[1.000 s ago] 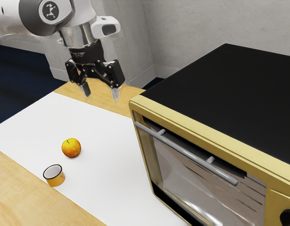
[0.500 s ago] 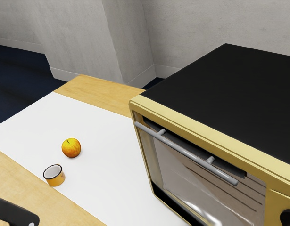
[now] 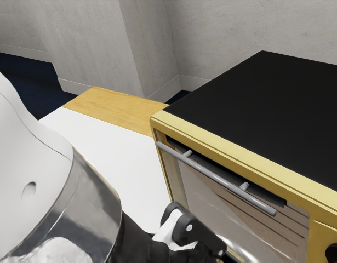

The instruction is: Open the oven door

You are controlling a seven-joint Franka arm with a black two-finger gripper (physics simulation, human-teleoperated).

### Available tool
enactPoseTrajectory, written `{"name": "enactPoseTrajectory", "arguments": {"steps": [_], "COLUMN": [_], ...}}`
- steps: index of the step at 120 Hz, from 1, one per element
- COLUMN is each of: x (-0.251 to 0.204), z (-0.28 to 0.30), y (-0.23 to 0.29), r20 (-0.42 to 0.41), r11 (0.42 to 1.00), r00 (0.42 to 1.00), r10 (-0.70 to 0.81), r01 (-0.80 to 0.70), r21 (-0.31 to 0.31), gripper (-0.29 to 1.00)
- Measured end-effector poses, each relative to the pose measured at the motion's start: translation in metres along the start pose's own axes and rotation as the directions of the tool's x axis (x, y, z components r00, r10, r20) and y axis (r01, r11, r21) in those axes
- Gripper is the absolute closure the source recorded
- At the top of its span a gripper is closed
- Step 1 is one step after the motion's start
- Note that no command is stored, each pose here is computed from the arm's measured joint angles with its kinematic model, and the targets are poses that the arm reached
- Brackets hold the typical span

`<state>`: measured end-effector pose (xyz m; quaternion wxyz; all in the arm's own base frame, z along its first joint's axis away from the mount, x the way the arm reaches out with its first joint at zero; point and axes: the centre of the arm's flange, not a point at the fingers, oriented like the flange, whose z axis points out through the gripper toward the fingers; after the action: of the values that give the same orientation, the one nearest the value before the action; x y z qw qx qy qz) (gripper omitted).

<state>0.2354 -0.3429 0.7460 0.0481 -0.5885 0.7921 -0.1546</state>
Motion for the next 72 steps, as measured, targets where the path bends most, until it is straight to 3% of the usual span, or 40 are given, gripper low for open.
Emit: {"name": "enactPoseTrajectory", "arguments": {"steps": [35,72], "x": [-0.072,-0.075], "z": [0.016,0.034], "y": [-0.039,-0.093], "r20": [0.01,-0.005], "r11": [0.998,0.986], "r00": [0.999,0.986], "r10": [0.051,0.167], "r01": [-0.051,-0.167], "r21": [0.029,0.026], "gripper": [0.0,0.0]}}
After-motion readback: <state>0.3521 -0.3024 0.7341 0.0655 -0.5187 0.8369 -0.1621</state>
